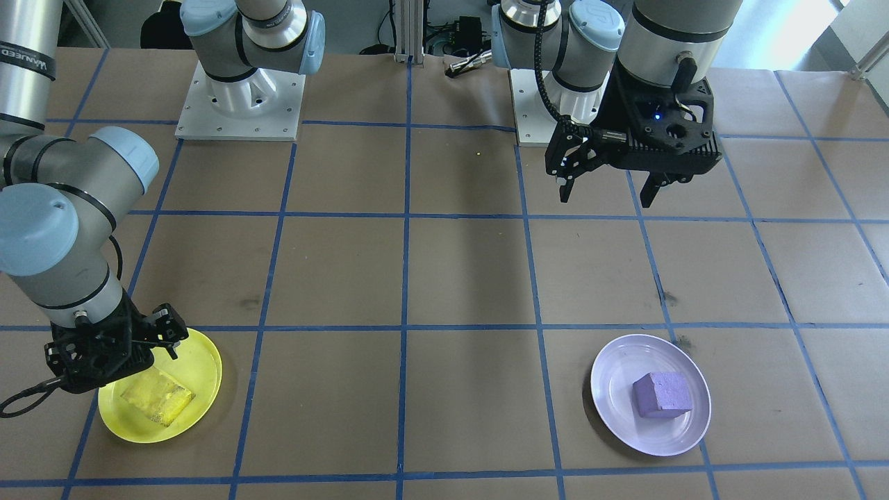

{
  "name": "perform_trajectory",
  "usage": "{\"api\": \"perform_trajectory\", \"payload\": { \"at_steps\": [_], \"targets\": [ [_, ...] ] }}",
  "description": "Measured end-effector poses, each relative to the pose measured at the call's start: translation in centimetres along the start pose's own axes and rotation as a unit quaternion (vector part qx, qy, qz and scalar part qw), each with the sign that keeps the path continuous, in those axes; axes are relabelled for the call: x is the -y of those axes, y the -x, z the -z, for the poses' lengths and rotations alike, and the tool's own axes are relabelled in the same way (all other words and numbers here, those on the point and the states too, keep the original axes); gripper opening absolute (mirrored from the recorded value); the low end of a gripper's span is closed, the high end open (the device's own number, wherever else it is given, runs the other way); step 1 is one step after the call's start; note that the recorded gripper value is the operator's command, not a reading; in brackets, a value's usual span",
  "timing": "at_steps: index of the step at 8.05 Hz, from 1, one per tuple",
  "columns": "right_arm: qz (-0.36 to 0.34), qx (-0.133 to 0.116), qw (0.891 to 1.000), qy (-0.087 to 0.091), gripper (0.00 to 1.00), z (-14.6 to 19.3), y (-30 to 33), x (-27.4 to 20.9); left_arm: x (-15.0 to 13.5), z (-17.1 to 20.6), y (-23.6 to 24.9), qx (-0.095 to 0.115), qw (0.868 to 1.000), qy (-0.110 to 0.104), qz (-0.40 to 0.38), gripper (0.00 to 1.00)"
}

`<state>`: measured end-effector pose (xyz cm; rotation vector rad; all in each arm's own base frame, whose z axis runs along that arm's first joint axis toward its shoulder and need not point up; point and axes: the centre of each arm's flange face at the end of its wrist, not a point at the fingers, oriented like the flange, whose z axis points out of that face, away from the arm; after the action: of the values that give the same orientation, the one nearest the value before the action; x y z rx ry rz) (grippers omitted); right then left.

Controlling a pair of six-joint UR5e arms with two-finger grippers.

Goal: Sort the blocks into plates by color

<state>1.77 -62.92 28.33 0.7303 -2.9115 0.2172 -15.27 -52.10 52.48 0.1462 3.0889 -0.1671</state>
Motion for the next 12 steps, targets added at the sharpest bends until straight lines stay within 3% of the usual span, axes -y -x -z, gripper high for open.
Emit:
{"api": "perform_trajectory", "payload": {
  "at_steps": [2, 3, 5, 8, 10, 12],
  "targets": [
    [-0.027, 0.012, 0.999, -0.021, 1.0, 5.2, 0.9, -0.6, 0.0, 0.1, 0.0, 0.0, 1.0, -0.001, 0.0, 1.0],
    [-0.052, 0.026, 0.998, -0.019, 1.0, 7.9, 1.7, -1.5, -0.1, 0.1, 0.0, 0.0, 1.0, -0.001, 0.001, 1.0],
    [-0.144, 0.044, 0.989, -0.001, 1.0, 13.3, 3.4, -3.8, -0.3, 0.7, 0.0, 0.001, 1.0, -0.006, 0.003, 1.0],
    [-0.272, 0.054, 0.96, 0.031, 1.0, 20.3, 6.2, -8.0, -0.5, 1.1, 0.1, 0.003, 1.0, -0.008, 0.001, 1.0],
    [-0.297, 0.057, 0.952, 0.057, 1.0, 23.6, 7.2, -9.8, -0.3, 0.8, 0.1, 0.004, 1.0, -0.004, -0.003, 1.0],
    [-0.296, 0.057, 0.949, 0.089, 1.0, 26.6, 7.2, -10.5, -0.5, 0.9, 0.0, 0.005, 1.0, -0.003, -0.004, 1.0]
  ]
}}
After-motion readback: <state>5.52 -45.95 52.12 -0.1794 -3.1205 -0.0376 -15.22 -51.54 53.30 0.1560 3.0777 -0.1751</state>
